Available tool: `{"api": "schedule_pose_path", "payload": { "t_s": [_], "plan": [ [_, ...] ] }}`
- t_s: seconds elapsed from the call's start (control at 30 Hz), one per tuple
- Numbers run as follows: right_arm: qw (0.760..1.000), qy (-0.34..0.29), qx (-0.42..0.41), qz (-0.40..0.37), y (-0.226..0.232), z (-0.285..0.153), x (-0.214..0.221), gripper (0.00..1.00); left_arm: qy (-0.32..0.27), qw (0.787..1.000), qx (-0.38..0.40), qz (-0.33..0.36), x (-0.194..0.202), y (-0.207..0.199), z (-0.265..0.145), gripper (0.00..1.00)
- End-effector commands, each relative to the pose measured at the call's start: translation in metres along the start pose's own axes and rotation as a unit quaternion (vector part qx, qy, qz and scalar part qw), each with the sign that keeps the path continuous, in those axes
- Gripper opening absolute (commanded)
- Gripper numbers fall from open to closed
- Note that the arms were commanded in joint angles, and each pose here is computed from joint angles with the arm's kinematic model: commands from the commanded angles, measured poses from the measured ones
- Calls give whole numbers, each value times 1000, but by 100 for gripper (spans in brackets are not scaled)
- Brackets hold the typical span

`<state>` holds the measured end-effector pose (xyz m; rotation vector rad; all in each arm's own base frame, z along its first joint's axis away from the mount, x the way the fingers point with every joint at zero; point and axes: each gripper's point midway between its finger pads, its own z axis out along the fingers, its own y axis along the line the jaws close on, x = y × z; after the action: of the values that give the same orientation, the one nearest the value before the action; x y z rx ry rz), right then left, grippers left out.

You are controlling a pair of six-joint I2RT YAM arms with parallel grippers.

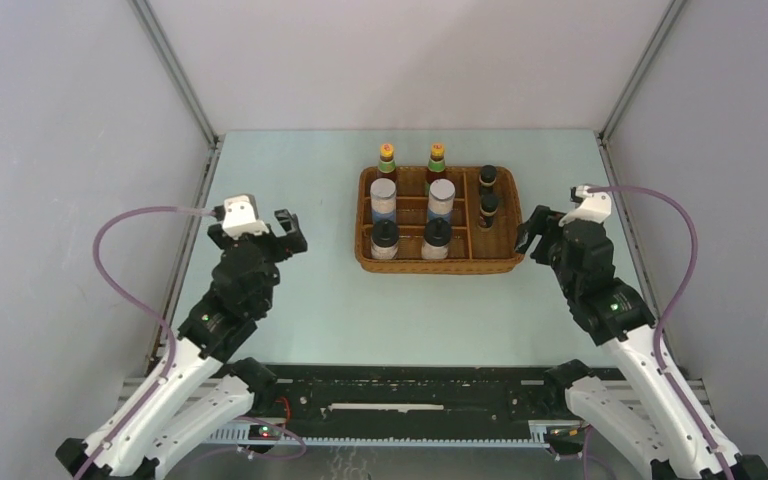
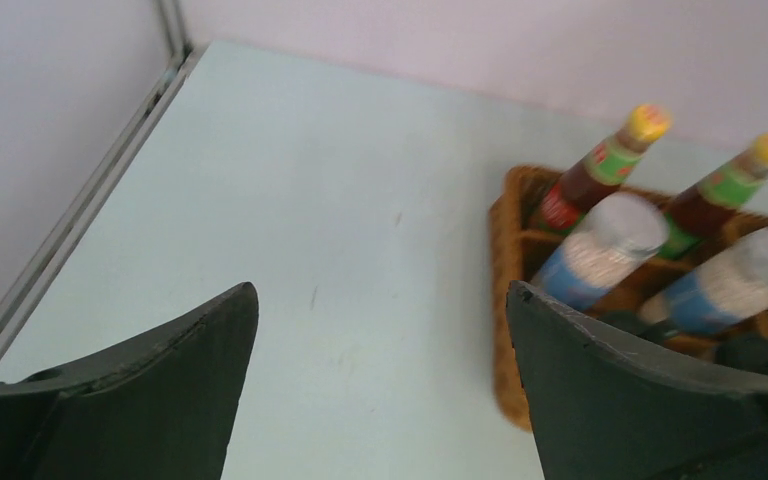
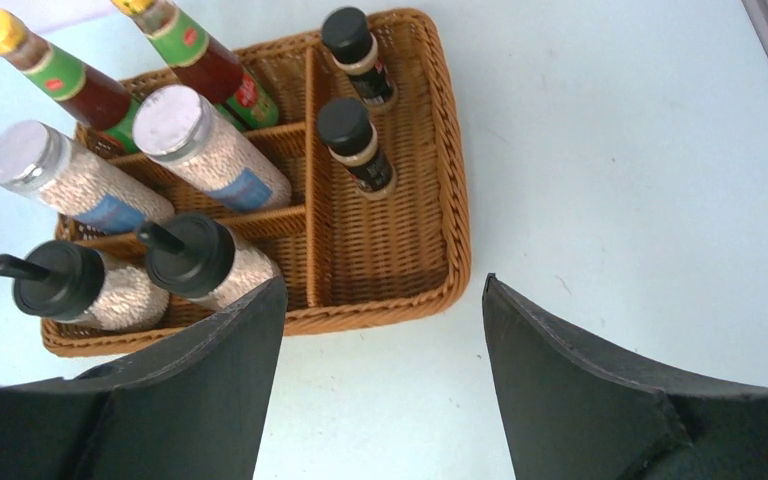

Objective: Organize the condiment bottles
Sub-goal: Reset both arms

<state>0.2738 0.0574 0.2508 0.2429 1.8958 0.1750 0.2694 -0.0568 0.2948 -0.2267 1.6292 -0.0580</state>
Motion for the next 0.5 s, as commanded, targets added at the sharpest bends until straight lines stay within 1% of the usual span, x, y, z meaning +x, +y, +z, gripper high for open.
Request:
{"api": "schedule_pose_path", "payload": {
  "t_s": [0.0, 0.1, 0.17, 0.33, 0.47],
  "plan": [
    [1000, -4, 20, 13, -12, -7, 6, 80, 16, 998, -53, -2, 34, 22, 9, 100],
    [1000, -7, 24, 16, -16, -10, 9, 82, 25, 997, -71, 12, 53, 31, 12, 100],
    [999, -5, 31, 20, -20, -11, 12, 84, 22, 997, -75, 7, 60, 35, 14, 100],
    [998, 4, 55, 39, -28, -12, 20, 88, 12, 997, -79, -13, 70, 43, 16, 100],
    [997, 9, 60, 48, -29, -15, 24, 89, 2, 996, -90, -30, 73, 52, 17, 100]
  ]
}}
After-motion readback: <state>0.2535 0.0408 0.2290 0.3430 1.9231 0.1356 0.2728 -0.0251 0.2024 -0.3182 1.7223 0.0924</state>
